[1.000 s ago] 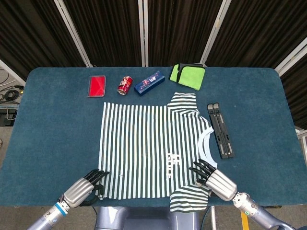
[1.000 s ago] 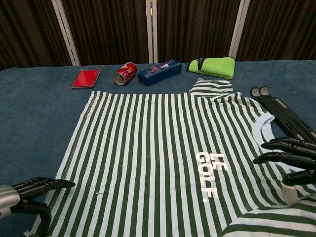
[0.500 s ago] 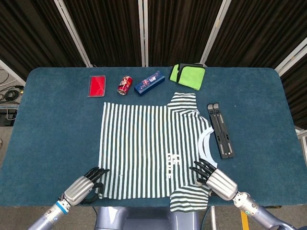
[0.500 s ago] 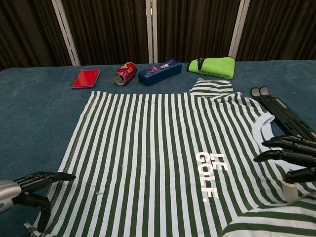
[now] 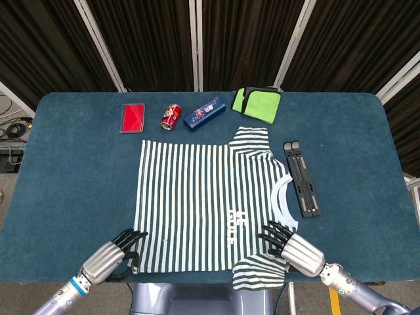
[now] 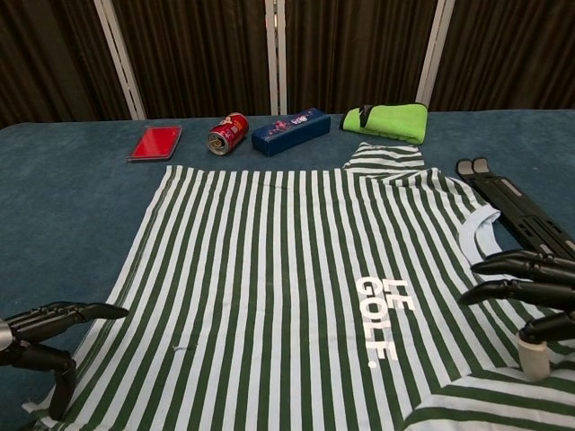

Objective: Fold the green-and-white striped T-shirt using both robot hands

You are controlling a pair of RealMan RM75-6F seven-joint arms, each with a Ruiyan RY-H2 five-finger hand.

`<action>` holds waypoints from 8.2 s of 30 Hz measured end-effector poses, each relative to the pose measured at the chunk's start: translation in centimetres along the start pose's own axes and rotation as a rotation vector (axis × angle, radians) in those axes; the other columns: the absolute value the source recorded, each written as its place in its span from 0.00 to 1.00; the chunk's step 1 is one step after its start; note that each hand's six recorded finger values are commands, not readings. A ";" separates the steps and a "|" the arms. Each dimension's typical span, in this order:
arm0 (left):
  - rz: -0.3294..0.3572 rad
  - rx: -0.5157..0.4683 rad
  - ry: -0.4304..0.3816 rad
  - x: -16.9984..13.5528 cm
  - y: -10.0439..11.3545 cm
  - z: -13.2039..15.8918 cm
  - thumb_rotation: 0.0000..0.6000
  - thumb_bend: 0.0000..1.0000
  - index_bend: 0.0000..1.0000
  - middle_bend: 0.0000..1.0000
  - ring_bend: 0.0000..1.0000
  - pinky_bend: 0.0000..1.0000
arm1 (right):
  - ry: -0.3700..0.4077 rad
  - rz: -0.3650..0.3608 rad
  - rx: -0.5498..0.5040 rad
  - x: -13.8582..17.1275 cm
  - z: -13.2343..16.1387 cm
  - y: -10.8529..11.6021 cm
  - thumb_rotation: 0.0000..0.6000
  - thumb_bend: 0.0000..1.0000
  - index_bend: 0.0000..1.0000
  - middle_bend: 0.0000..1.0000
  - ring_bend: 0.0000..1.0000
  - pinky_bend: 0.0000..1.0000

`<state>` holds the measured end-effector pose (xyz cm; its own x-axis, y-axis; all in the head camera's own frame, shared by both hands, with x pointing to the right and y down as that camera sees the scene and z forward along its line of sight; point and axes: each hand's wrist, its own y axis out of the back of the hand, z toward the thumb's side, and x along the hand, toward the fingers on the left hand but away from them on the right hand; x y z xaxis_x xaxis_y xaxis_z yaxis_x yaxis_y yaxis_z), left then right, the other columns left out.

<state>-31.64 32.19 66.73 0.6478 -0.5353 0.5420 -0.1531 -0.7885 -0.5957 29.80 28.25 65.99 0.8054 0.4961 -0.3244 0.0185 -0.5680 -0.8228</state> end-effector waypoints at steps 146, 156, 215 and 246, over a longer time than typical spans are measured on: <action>0.111 -0.130 0.413 16.3 13.0 -10.7 1.00 0.62 0.80 0.00 0.00 0.00 | -0.465 0.072 0.053 -14.2 -15.8 4.5 1.00 0.40 0.75 0.15 0.00 0.00; 0.099 -0.138 0.419 17.2 13.3 -10.7 1.00 0.62 0.80 0.00 0.00 0.00 | -0.481 0.078 0.065 -14.8 -16.4 4.0 1.00 0.40 0.75 0.15 0.00 0.00; 0.156 -0.057 0.440 15.6 16.3 -11.4 1.00 0.59 0.00 0.00 0.00 0.00 | -0.539 0.117 0.121 -15.2 -17.7 3.3 1.00 0.00 0.04 0.00 0.00 0.00; 0.268 0.134 0.503 8.9 20.2 -12.1 1.00 0.59 0.00 0.00 0.00 0.00 | -0.484 0.097 0.301 -9.9 -16.9 10.4 1.00 0.00 0.07 0.00 0.00 0.00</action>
<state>-38.00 7.77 66.71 0.1603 -0.8146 0.5575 -0.1454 -0.5781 -0.8029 31.99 6.31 68.54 0.4307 0.7353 -0.5234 -0.2684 -0.4493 -0.8521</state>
